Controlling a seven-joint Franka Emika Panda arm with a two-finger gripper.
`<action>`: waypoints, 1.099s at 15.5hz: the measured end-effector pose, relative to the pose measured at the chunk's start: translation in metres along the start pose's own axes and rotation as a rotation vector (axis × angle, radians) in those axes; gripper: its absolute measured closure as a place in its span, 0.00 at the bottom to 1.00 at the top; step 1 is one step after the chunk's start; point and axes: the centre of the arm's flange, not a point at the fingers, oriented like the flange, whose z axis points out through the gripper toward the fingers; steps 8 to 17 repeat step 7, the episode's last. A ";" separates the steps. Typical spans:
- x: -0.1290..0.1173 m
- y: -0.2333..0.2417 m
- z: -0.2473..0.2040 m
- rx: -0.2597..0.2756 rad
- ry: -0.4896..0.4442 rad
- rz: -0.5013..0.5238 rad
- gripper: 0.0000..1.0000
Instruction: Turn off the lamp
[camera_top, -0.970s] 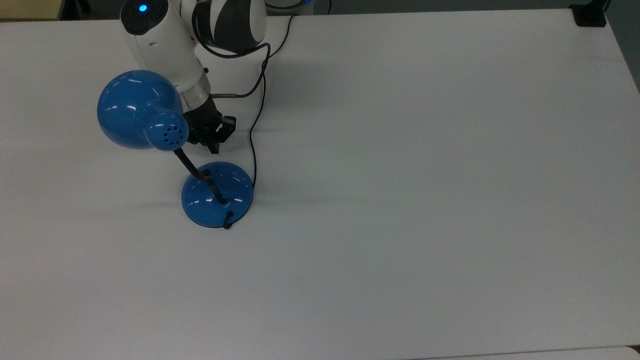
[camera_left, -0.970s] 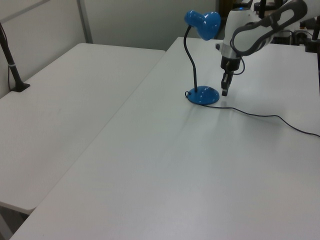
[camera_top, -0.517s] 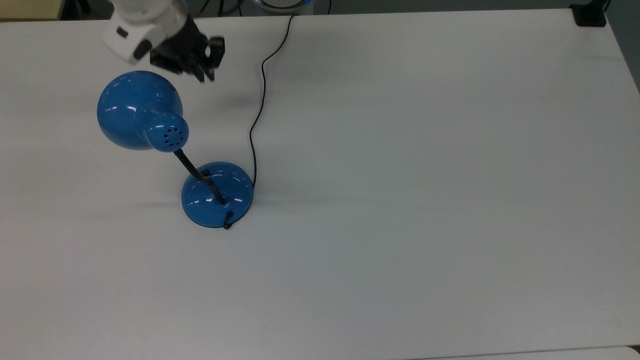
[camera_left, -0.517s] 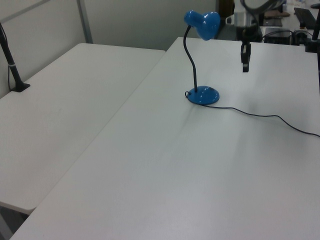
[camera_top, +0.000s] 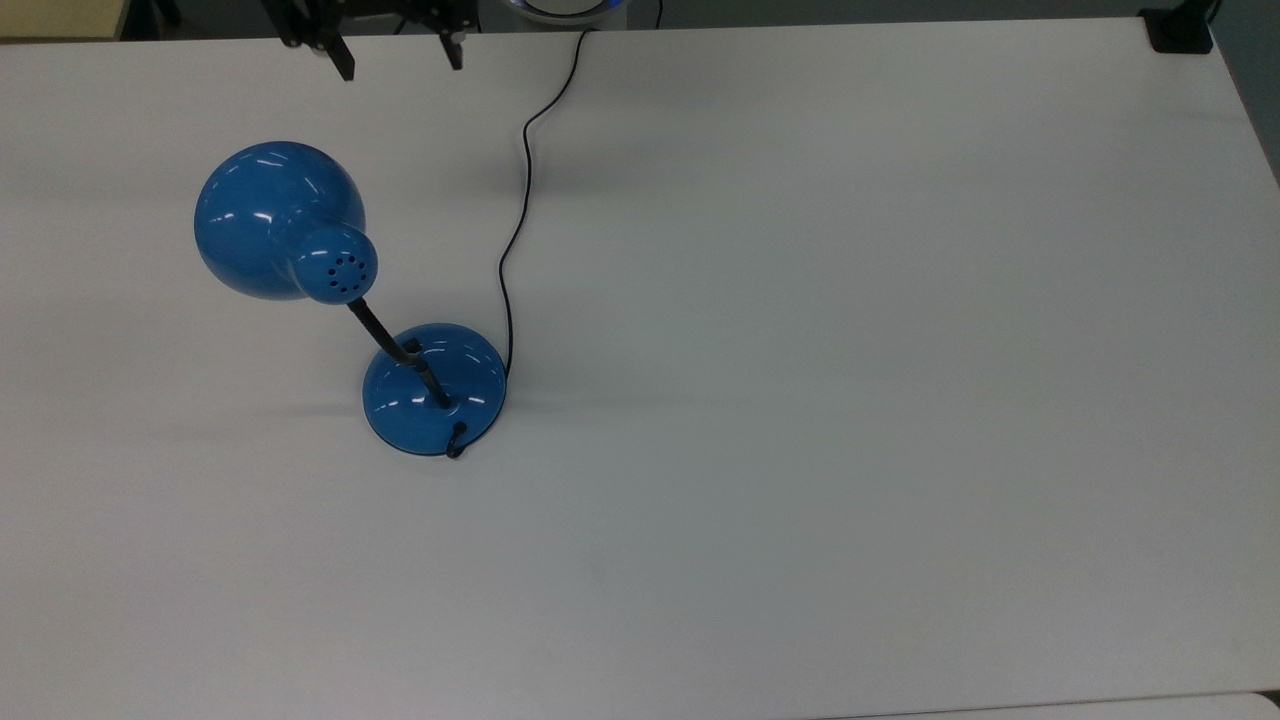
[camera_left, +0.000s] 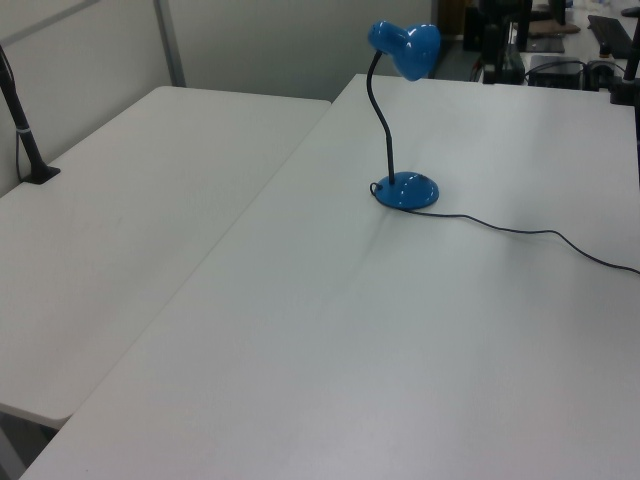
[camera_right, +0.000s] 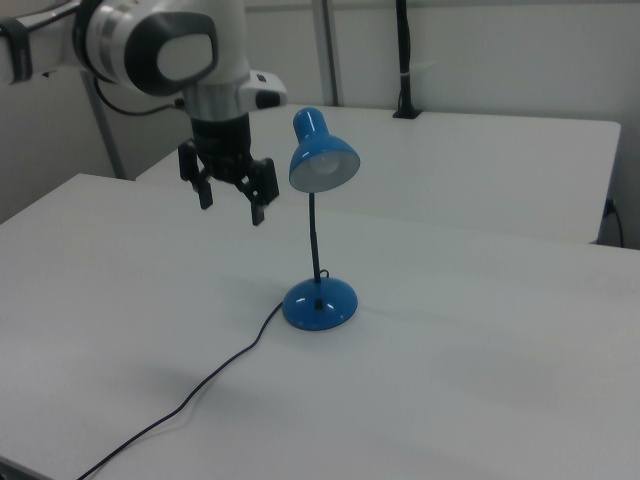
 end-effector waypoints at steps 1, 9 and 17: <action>0.002 -0.008 -0.006 -0.018 0.011 0.017 0.00; 0.012 -0.024 -0.007 -0.122 0.027 0.005 0.00; 0.012 -0.024 -0.007 -0.122 0.027 0.005 0.00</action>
